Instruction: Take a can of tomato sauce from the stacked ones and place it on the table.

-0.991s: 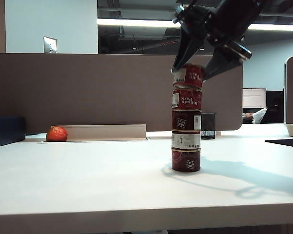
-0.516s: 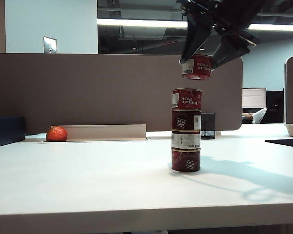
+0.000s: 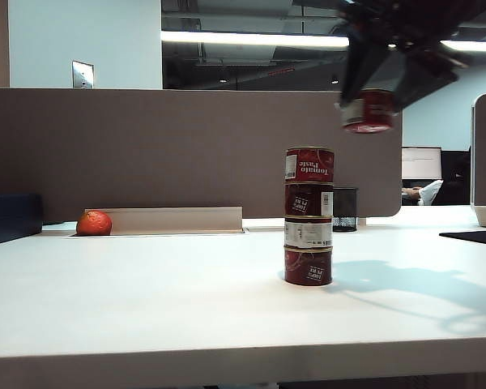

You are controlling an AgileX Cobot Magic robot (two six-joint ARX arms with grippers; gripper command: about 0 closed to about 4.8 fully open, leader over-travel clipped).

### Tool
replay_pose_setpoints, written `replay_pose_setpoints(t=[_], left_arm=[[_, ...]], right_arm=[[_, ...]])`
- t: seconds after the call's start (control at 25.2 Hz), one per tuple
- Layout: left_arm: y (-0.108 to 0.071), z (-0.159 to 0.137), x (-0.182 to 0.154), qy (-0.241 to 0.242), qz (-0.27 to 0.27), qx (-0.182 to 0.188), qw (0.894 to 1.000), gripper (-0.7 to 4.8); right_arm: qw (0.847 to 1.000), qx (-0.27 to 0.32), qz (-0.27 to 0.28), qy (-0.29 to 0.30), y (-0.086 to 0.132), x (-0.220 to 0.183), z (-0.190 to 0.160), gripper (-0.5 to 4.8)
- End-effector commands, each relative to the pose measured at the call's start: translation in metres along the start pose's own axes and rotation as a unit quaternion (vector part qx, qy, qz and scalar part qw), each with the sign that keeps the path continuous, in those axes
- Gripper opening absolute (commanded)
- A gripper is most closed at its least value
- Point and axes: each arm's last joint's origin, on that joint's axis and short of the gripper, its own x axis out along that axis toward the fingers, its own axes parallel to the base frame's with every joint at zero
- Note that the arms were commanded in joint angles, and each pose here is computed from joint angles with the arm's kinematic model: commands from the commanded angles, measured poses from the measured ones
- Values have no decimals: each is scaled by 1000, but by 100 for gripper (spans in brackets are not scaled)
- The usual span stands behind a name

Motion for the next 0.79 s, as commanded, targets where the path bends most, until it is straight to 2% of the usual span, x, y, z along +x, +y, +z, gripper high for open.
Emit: replay_pose_setpoints(t=[0.04,0.2,0.52,0.79], left_arm=[[0,2,0,-6,-1,2,1000,-6],[0,2,0,-6,-1,2,1000,-6],[0,2,0,-6,-1,2,1000,-6],[0,2,0,-6,-1,2,1000,-6]], right_arm=[[1000,16,-20,-4,-14,-12,0,264],[999,35,-33,1,-25,-17,-2,264],[998,47,-34,-17,-27,-13,-2,265],[997,61,-34,-19,-33,15,-28,265]])
